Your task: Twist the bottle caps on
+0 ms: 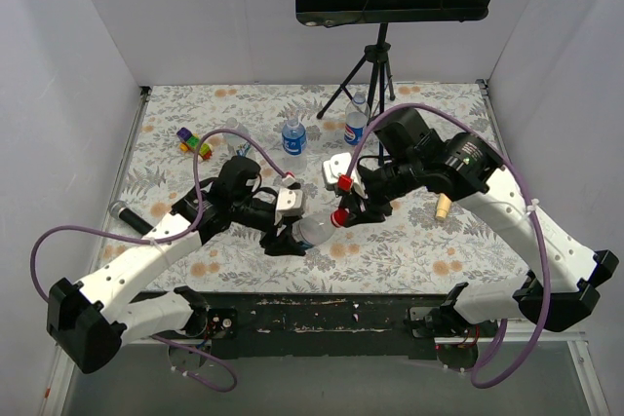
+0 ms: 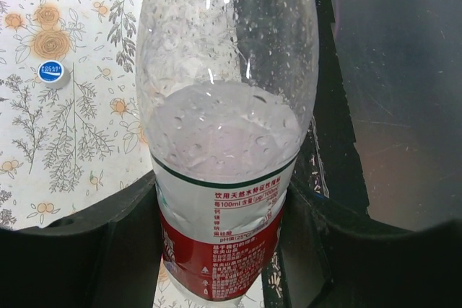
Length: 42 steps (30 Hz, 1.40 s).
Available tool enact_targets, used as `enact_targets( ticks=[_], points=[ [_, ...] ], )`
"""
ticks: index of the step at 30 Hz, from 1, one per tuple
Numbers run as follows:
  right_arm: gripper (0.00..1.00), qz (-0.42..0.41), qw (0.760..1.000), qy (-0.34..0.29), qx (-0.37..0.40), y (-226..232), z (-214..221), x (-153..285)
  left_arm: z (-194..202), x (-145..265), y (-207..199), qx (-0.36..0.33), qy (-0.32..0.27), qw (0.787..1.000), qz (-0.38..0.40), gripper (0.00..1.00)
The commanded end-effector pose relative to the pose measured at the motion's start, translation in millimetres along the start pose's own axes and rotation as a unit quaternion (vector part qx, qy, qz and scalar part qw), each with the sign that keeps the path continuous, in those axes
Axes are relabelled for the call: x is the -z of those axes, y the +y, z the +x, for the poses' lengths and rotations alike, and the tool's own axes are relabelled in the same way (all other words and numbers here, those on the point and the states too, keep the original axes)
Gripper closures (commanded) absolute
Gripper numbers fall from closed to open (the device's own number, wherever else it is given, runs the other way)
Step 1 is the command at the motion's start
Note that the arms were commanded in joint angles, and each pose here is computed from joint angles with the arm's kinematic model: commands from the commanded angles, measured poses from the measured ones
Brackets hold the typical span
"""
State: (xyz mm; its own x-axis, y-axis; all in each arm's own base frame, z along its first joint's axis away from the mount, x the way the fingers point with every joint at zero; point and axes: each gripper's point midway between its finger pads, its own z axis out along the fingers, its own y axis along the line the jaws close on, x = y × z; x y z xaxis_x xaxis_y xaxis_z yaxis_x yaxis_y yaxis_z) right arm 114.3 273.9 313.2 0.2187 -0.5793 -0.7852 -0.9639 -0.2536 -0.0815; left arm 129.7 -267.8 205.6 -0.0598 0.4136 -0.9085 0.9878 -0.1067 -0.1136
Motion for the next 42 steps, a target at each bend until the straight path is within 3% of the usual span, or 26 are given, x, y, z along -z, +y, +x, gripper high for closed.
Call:
enact_targets(
  ticks=[1,8,13,24,28,35,39,42],
  points=[
    [0.81,-0.033,0.999,0.007,-0.025,8,6,-20,-73,10,2,-0.13,-0.121,0.984,-0.013,0.82],
    [0.84,0.0,0.998,0.019,-0.058,-5,7,-22,-70,16,29,-0.122,-0.136,0.977,-0.114,0.85],
    [0.94,0.044,0.993,0.028,-0.102,-19,9,-22,-67,22,45,-0.134,-0.142,0.963,-0.185,0.85],
    [0.99,0.114,0.968,0.015,-0.222,-38,5,-23,-71,27,47,-0.16,-0.182,0.94,-0.238,0.85],
    [0.99,0.144,0.937,0.013,-0.318,-47,-1,-21,-70,31,50,-0.17,-0.197,0.928,-0.266,0.84],
    [0.98,0.194,0.835,0.037,-0.514,-56,8,-31,-60,42,72,-0.17,-0.201,0.89,-0.373,0.84],
    [0.98,0.232,0.788,0.002,-0.57,-64,11,-32,-58,52,80,-0.176,-0.207,0.858,-0.436,0.88],
    [0.98,0.254,0.77,-0.023,-0.585,-70,12,-30,-53,58,85,-0.188,-0.19,0.831,-0.488,0.9]
  ],
)
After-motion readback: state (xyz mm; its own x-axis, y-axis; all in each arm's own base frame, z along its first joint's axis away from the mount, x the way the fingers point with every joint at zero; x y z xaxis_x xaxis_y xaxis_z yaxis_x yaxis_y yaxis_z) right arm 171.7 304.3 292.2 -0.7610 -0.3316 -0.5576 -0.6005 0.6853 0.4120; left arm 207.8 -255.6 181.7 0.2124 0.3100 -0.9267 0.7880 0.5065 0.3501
